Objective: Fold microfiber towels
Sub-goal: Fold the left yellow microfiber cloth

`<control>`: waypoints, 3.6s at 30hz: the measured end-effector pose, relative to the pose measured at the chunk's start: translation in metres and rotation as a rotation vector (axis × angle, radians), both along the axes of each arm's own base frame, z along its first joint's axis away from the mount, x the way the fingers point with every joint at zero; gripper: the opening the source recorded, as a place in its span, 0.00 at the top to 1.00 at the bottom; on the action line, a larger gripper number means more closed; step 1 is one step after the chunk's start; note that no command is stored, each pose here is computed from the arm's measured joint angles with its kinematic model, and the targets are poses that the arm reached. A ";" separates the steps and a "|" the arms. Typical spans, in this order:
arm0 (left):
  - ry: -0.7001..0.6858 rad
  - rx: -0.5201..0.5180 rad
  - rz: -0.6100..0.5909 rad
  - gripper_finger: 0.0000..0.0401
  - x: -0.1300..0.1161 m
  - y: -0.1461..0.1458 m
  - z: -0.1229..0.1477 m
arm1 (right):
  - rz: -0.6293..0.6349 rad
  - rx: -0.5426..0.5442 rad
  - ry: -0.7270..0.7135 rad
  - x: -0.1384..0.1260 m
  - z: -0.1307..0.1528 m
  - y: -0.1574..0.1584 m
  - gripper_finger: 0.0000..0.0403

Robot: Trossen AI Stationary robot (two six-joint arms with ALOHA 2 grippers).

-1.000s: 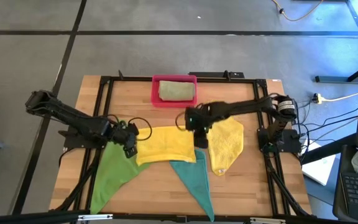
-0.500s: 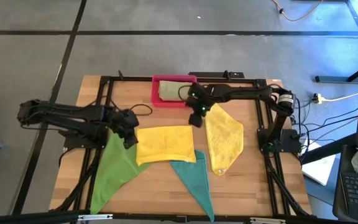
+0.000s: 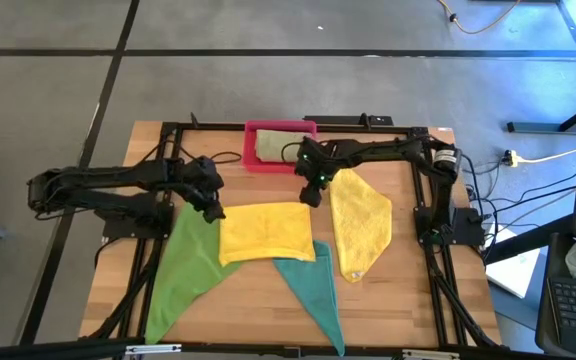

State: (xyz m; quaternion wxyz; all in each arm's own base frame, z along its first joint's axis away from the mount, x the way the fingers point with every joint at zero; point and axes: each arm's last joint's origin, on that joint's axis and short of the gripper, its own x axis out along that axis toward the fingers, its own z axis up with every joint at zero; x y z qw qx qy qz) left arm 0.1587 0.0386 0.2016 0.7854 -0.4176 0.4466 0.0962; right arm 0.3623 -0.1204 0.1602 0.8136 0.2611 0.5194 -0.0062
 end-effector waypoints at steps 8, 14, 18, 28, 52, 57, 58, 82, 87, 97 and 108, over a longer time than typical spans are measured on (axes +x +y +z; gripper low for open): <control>0.029 0.120 0.108 0.81 0.002 0.002 0.000 | 0.008 0.004 0.038 0.007 -0.022 0.006 0.36; 0.019 0.124 0.102 0.81 0.003 0.002 0.000 | 0.088 -0.007 0.034 0.011 -0.027 0.016 0.36; 0.009 0.128 0.101 0.81 0.003 0.002 0.001 | 0.111 -0.018 0.031 0.012 -0.028 0.019 0.36; 0.021 0.268 0.114 0.81 0.004 0.006 0.001 | 0.116 -0.037 0.062 0.012 -0.029 0.023 0.54; -0.160 0.428 -0.047 0.81 0.022 0.010 0.008 | 0.120 0.097 0.178 0.009 -0.028 0.065 0.97; -0.187 0.406 -0.059 0.81 0.027 0.011 0.006 | 0.089 0.098 0.137 0.006 -0.007 0.065 0.98; -0.204 0.405 -0.061 0.81 0.029 0.011 0.007 | 0.087 0.109 0.123 0.006 -0.002 0.065 0.99; -0.319 0.379 -0.028 0.81 0.060 -0.017 0.004 | -0.052 0.103 0.513 -0.055 -0.015 0.064 0.78; -0.317 0.331 -0.041 0.81 0.061 -0.029 0.003 | -0.056 -0.053 0.381 -0.053 0.023 0.059 0.73; -0.321 0.265 0.013 0.81 0.059 -0.042 0.006 | 0.003 -0.217 -0.280 -0.001 0.060 0.050 0.73; -0.499 0.178 0.115 0.81 0.036 -0.055 0.042 | 0.219 -0.116 -0.176 0.070 0.013 0.064 0.73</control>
